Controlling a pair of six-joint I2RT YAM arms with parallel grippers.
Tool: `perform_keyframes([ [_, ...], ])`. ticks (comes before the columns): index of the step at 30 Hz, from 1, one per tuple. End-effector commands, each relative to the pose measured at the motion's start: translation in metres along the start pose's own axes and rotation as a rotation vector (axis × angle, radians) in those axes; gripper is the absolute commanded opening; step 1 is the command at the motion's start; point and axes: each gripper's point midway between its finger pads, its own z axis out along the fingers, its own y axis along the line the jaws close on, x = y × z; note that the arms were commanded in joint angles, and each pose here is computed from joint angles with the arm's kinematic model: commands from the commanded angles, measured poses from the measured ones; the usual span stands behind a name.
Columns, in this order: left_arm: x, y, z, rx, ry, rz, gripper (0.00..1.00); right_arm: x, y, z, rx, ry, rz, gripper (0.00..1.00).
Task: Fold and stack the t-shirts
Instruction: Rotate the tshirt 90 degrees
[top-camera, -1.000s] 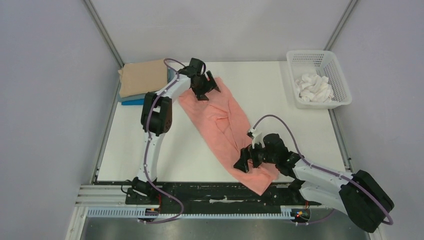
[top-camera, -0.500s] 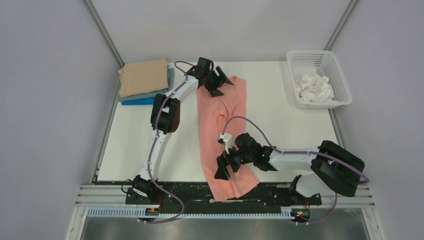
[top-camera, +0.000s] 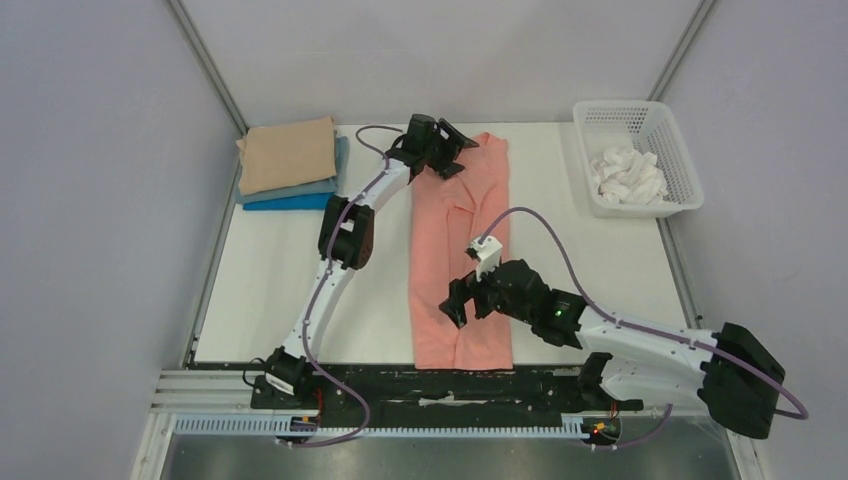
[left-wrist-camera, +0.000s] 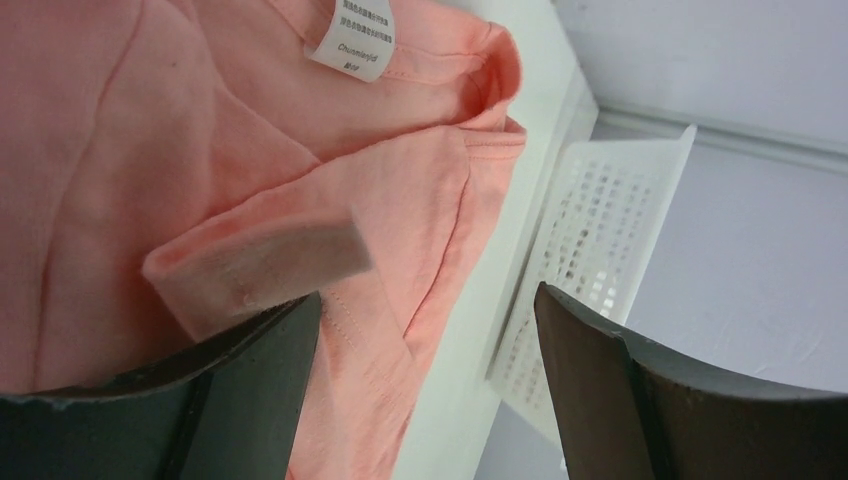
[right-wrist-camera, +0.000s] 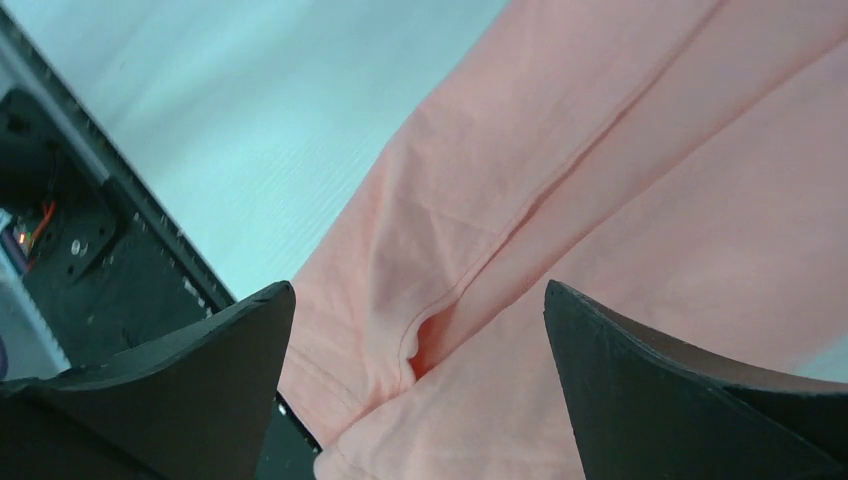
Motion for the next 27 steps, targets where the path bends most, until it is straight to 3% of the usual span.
perform_keyframes([
  [1, -0.038, 0.065, 0.034, -0.102, -0.176, -0.110, 0.86, -0.019, -0.047, -0.027, 0.272, -0.141, 0.086, 0.98],
  [5, -0.054, 0.062, 0.035, -0.059, -0.210, -0.132, 0.86, -0.022, -0.071, -0.050, 0.393, -0.269, 0.200, 0.98],
  [9, -0.060, 0.011, 0.020, 0.052, -0.197, -0.029, 0.86, -0.024, -0.079, -0.060, 0.419, -0.328, 0.219, 0.98],
  [14, -0.054, -0.075, -0.039, 0.151, -0.157, 0.132, 0.86, -0.014, -0.082, -0.064, 0.452, -0.267, 0.238, 0.98],
  [18, -0.006, -0.102, -0.103, 0.113, -0.022, 0.320, 0.86, 0.000, -0.088, -0.072, 0.508, -0.177, 0.243, 0.98],
  [22, 0.052, -0.051, -0.174, -0.176, 0.018, 0.462, 0.86, 0.025, -0.081, -0.077, 0.472, -0.058, 0.231, 0.98],
  [27, 0.142, 0.038, -0.255, -0.290, 0.052, 0.527, 0.87, 0.059, -0.071, -0.080, 0.398, 0.040, 0.257, 0.98],
])
